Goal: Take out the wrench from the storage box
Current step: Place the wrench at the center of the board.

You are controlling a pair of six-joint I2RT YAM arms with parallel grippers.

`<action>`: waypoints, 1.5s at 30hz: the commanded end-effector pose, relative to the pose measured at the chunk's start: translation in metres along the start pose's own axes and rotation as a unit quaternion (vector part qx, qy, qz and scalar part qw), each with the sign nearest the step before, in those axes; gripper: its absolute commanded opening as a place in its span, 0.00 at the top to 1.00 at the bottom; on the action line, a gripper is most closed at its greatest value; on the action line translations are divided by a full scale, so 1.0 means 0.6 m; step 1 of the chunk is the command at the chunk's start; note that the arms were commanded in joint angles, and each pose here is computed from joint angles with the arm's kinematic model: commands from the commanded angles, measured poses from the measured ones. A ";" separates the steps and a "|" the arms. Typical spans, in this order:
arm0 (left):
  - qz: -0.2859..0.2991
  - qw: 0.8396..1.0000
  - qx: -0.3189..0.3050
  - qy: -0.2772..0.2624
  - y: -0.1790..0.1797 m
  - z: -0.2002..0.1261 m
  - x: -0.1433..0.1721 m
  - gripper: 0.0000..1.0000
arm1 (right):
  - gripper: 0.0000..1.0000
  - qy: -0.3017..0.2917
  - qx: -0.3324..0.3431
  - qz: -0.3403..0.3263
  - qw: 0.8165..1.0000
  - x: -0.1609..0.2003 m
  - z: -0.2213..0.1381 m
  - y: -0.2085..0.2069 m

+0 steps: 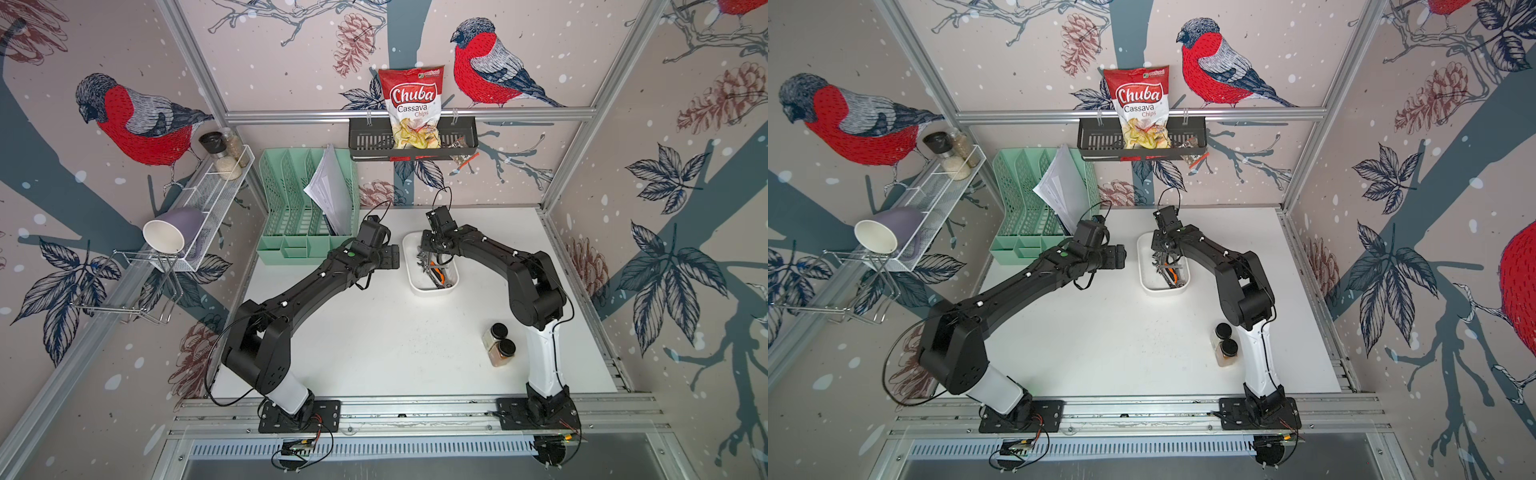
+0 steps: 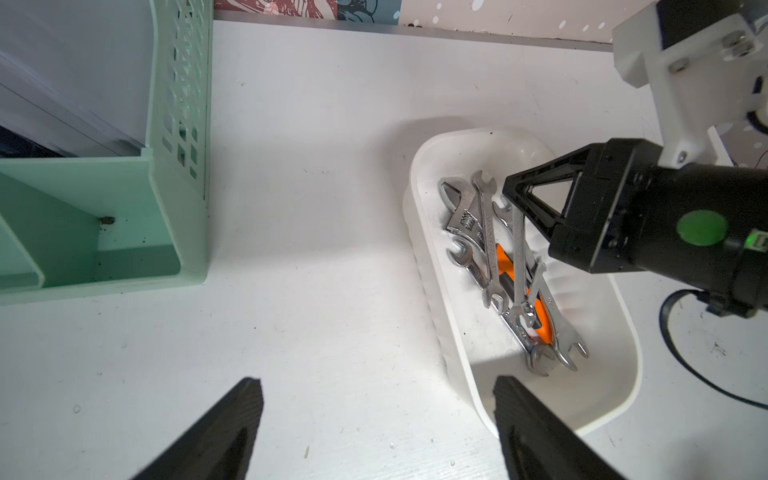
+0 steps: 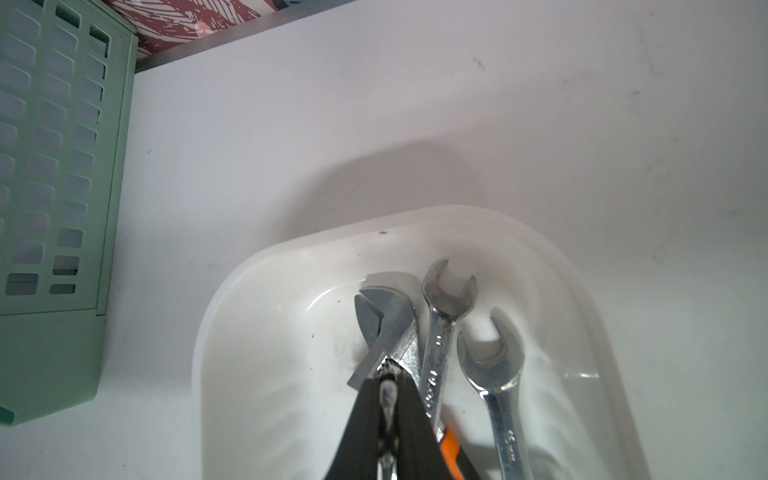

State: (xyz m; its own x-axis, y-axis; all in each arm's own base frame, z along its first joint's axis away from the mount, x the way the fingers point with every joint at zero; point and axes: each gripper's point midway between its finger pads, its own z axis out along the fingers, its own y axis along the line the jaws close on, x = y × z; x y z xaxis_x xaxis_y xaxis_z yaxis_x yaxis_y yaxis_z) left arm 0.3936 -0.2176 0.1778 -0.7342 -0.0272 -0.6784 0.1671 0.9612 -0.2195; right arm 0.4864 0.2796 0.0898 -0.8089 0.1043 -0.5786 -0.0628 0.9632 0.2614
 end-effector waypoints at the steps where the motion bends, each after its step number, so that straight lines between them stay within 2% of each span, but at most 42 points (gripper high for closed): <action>1: -0.006 1.000 -0.001 -0.015 0.002 -0.008 -0.012 0.09 | 1.00 -0.021 -0.038 -0.008 0.999 -0.010 -0.008 0.023; 14: -0.024 0.999 0.021 -0.029 -0.001 -0.023 -0.025 0.09 | 1.00 -0.076 -0.137 -0.027 0.987 -0.006 -0.015 0.062; 20: -0.034 0.998 0.045 -0.035 -0.014 -0.033 -0.032 0.09 | 1.00 -0.097 -0.212 -0.024 0.972 0.005 -0.028 0.070; 36: -0.057 0.995 0.064 -0.045 -0.014 -0.055 -0.038 0.09 | 1.00 -0.125 -0.250 -0.039 0.959 0.000 -0.055 0.073; 45: -0.066 0.995 0.039 -0.065 0.028 -0.080 -0.055 0.09 | 1.00 -0.143 -0.268 -0.050 0.951 -0.023 -0.096 0.093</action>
State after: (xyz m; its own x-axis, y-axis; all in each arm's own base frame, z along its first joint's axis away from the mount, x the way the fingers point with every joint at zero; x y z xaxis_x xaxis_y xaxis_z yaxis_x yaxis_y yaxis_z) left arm 0.3874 -0.1971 0.2237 -0.6813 -0.1844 -0.7084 0.1372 0.9185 -0.3710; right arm 0.4610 0.3102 0.1274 -0.6521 0.1540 -0.7423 -0.4166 0.7453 0.5206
